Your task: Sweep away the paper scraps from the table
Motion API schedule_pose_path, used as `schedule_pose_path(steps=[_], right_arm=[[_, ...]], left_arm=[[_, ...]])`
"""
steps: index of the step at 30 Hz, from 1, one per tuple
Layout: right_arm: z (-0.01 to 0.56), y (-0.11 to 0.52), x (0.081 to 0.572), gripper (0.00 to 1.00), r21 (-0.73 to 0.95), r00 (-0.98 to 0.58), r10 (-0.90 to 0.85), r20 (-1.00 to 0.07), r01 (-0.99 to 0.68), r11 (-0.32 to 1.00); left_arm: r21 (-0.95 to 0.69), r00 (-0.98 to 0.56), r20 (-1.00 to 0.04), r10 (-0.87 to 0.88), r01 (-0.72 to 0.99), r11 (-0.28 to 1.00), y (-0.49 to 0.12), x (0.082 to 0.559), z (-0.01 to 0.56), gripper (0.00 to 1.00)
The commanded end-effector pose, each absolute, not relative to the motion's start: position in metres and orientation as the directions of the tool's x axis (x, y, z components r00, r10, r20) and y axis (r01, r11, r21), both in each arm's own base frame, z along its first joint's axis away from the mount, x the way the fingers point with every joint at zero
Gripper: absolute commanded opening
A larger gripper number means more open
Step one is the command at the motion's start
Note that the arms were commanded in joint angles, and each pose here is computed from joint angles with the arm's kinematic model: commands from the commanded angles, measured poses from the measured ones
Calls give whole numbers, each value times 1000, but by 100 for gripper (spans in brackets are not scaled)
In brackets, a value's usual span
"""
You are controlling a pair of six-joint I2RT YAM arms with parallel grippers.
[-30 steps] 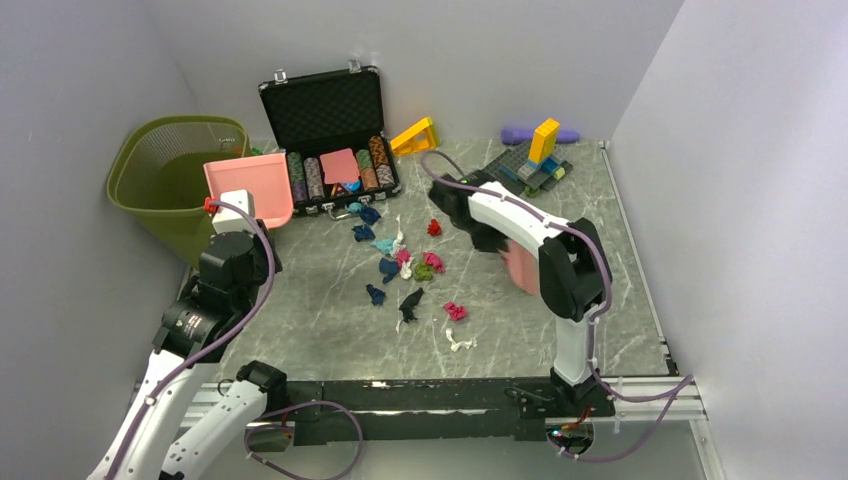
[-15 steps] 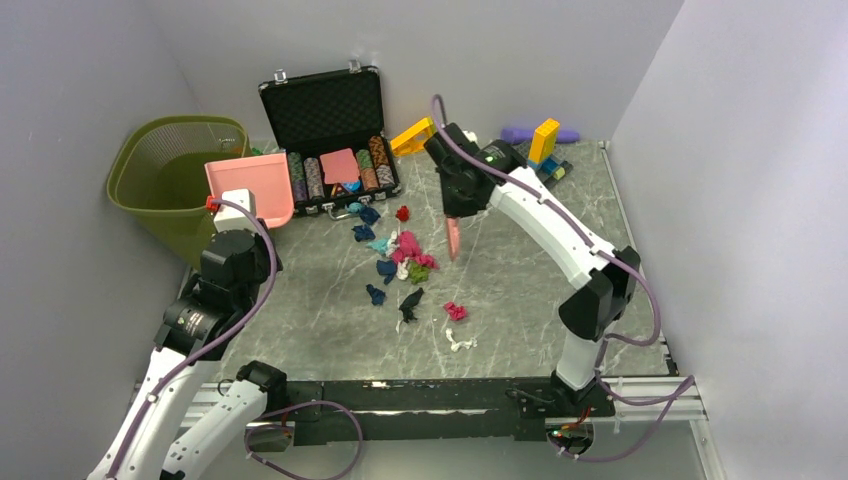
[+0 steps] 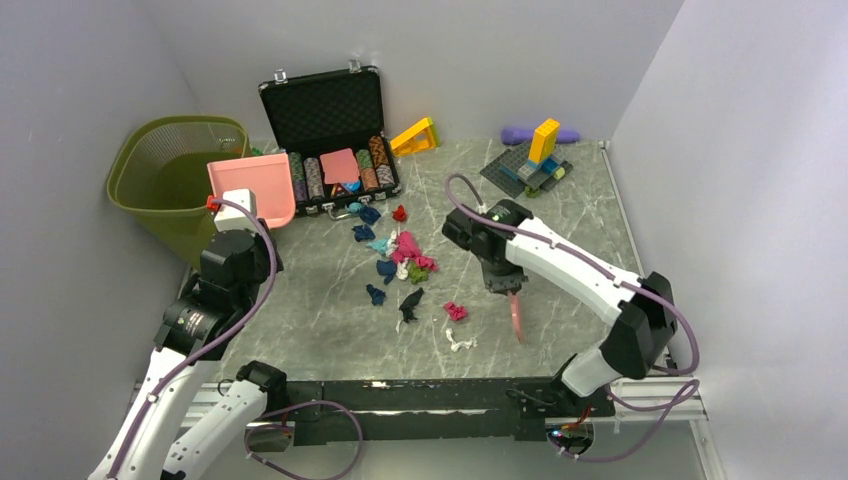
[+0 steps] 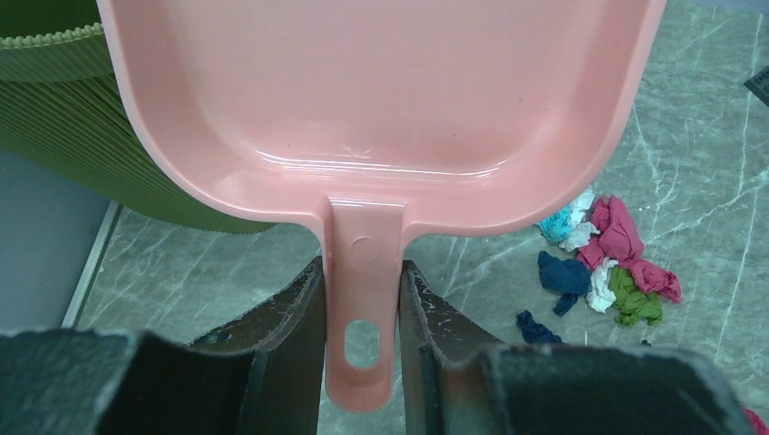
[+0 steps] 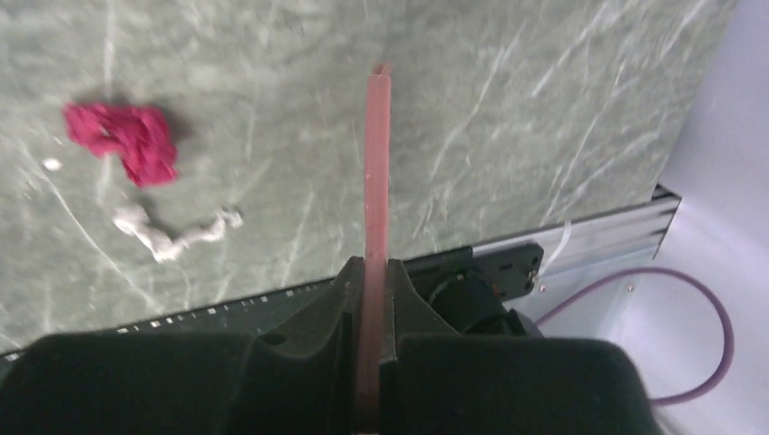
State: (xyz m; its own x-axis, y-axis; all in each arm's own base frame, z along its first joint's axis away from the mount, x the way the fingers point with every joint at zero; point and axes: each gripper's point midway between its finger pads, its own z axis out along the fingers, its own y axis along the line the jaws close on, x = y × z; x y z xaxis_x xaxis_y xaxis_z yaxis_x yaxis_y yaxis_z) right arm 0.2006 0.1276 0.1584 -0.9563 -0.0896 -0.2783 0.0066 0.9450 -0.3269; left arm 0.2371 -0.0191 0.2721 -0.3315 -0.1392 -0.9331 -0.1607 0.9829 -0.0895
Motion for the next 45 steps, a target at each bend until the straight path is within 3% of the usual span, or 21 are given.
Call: schedule_pose_path(steps=[1, 7, 14, 18, 21, 26, 28, 31, 36, 45], right_arm=[[160, 124, 159, 0, -248, -959, 3, -282, 76, 966], [136, 164, 142, 0, -167, -946, 134, -296, 190, 968], [124, 270, 187, 0, 15, -894, 333, -301, 344, 939], [158, 329, 241, 0, 198, -828, 419, -372, 371, 907], [190, 362, 275, 0, 366, -810, 458, -367, 327, 871], [218, 344, 286, 0, 405, -786, 470, -401, 308, 861], [225, 339, 280, 0, 424, -808, 415, -417, 231, 876], [237, 347, 259, 0, 481, -860, 207, -467, -51, 875], [250, 353, 203, 0, 527, -822, -146, -550, -478, 703], [194, 347, 144, 0, 345, -640, -602, -478, -766, 542]], left_arm=[[-111, -288, -945, -151, -149, 982, -21, 243, 285, 0], [-112, -290, -945, -152, -149, 982, -21, 244, 285, 0], [-108, -287, -946, -153, -165, 980, -18, 243, 284, 0], [-106, -290, -945, -153, -171, 980, -17, 243, 283, 0], [-103, -295, -944, -150, -171, 980, -17, 244, 282, 0], [-106, -296, -943, -152, -166, 980, -18, 244, 282, 0], [-108, -296, -943, -152, -159, 981, -19, 244, 282, 0], [-112, -297, -942, -153, -151, 982, -21, 244, 283, 0], [-114, -297, -942, -154, -148, 982, -21, 244, 283, 0], [-110, -301, -941, -153, -155, 982, -20, 246, 282, 0]])
